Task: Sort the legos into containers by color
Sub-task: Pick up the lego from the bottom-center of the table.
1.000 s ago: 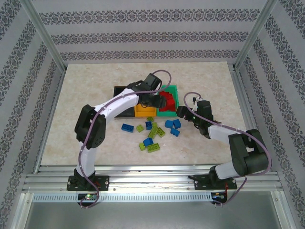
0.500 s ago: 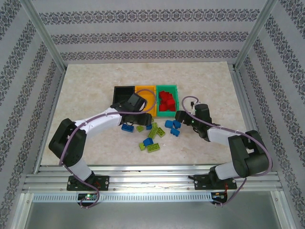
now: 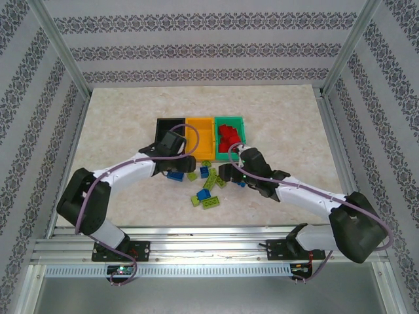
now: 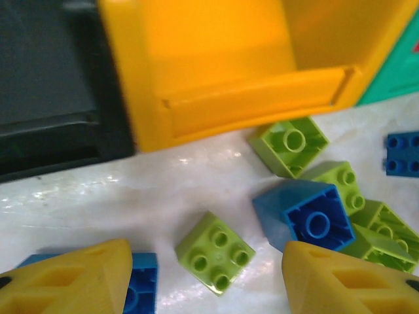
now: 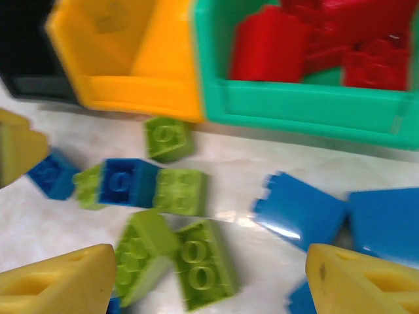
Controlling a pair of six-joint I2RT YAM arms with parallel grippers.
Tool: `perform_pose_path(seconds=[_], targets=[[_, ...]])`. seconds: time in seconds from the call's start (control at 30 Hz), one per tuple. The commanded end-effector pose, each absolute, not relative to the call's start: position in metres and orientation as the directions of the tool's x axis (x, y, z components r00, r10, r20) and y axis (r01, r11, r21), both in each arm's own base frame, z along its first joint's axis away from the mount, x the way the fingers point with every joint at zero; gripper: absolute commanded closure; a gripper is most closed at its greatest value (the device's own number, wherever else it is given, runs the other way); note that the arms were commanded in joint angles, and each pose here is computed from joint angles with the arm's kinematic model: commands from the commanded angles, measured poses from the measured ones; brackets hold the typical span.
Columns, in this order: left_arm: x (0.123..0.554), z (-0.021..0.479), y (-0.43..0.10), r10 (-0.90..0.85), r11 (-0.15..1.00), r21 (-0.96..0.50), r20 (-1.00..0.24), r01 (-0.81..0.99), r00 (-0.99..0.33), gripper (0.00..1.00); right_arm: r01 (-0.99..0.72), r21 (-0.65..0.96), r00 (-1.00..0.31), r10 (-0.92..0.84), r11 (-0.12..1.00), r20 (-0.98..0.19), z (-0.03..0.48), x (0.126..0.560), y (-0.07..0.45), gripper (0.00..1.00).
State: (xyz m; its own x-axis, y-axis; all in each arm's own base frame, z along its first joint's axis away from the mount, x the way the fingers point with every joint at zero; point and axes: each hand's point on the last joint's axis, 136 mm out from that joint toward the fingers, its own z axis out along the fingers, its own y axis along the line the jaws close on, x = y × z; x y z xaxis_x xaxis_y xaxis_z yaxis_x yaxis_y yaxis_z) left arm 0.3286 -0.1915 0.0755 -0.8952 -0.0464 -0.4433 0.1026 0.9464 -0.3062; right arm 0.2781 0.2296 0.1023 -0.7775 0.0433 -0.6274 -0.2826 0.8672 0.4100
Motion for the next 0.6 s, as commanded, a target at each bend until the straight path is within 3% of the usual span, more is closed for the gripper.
perform_pose_path(seconds=[0.0,0.27,0.57], targets=[[0.335,0.087,-0.184,-0.146,0.911,-0.408,-0.467,0.066,-0.872,0.38,-0.264,0.385,-0.805,0.017,0.884,-0.593,0.098,0.271,0.241,0.25],[0.324,0.087,-0.168,-0.096,0.917,-0.381,-0.506,0.121,-0.857,0.38,-0.195,0.415,-0.889,0.019,0.889,-0.458,0.076,0.251,0.277,0.33],[0.315,0.087,-0.183,-0.054,0.867,-0.452,-0.505,0.21,-0.861,0.38,-0.18,0.228,-0.896,-0.064,0.957,-0.439,0.069,0.258,0.288,0.33]])
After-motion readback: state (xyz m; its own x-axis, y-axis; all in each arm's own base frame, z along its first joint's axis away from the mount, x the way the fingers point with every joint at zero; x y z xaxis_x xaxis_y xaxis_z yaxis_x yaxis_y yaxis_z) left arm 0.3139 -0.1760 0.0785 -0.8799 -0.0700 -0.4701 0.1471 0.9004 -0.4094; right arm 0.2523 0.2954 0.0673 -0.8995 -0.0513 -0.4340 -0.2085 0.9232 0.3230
